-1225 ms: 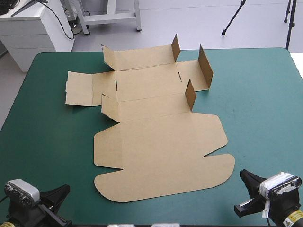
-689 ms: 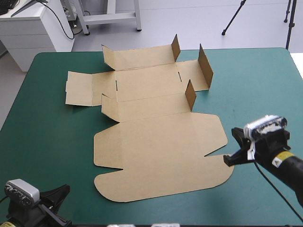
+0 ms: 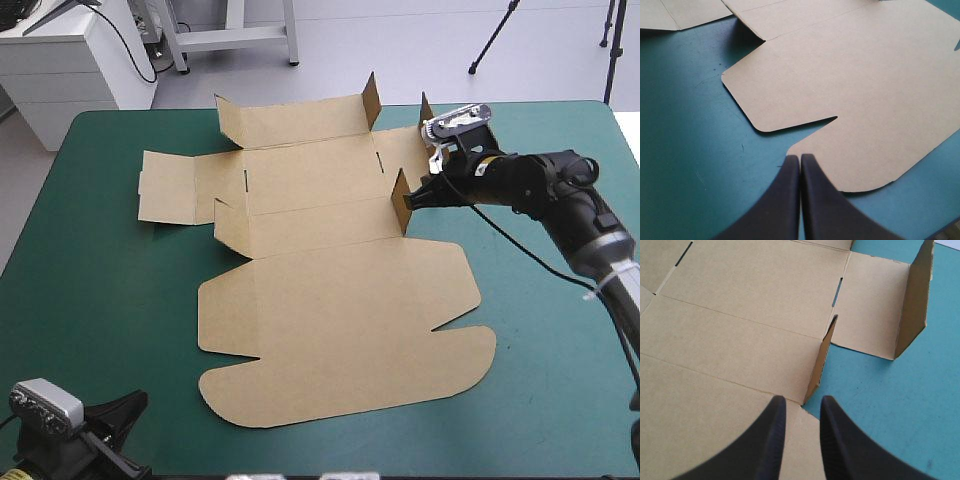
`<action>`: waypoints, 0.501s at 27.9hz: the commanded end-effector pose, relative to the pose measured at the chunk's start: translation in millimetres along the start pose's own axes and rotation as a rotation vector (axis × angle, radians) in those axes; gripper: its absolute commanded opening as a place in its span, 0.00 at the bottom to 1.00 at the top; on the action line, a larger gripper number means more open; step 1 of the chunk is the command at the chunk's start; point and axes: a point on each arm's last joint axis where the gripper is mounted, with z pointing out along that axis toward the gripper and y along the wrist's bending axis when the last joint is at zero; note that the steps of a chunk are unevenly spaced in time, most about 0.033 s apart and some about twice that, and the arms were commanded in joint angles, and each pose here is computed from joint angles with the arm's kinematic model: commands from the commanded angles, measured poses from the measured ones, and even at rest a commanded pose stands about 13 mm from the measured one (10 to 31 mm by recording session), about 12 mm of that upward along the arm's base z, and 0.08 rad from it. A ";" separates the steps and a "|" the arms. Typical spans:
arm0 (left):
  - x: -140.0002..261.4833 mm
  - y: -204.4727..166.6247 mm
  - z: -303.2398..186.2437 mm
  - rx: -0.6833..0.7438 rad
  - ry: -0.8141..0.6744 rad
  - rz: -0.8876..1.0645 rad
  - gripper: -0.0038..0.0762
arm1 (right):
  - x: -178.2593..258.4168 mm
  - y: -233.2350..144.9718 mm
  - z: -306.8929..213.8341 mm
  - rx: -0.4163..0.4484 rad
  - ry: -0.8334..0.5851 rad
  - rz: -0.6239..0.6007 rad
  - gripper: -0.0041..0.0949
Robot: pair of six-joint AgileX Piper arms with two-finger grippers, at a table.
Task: Fold the box
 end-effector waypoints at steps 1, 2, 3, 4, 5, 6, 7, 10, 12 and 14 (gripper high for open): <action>-13.1 -1.5 -1.9 0.014 -0.072 -0.011 0.04 | -26.3 -3.5 -4.5 0.013 -0.079 -0.018 0.40; -13.1 -1.5 -1.9 0.014 -0.072 -0.011 0.04 | -29.7 -4.4 -0.3 0.011 -0.074 -0.019 0.44; -13.1 -1.5 -1.9 0.014 -0.072 -0.011 0.04 | -32.6 -5.3 3.7 0.009 -0.069 -0.019 0.48; -13.1 -1.5 -1.9 0.014 -0.072 -0.011 0.04 | -35.9 -5.9 5.9 0.008 -0.068 -0.020 0.51; -13.1 -1.5 -1.9 0.014 -0.072 -0.011 0.04 | -38.2 -6.6 10.0 0.005 -0.057 -0.021 0.54; -13.1 -1.5 -1.9 0.014 -0.072 -0.011 0.04 | -40.2 -7.3 14.0 0.000 -0.045 -0.021 0.56; -13.1 -1.5 -1.9 0.014 -0.072 -0.011 0.04 | -41.4 -7.7 17.4 -0.003 -0.032 -0.021 0.58; -13.1 -1.5 -1.9 0.014 -0.072 -0.011 0.04 | -42.8 -9.3 32.1 -0.020 0.026 -0.021 0.63; -13.1 -1.5 -1.9 0.014 -0.072 -0.011 0.04 | -44.0 -10.6 42.5 -0.026 0.052 -0.012 0.63; -13.1 -1.5 -1.9 0.014 -0.072 -0.011 0.04 | -47.1 -14.7 58.2 -0.013 0.078 0.021 0.63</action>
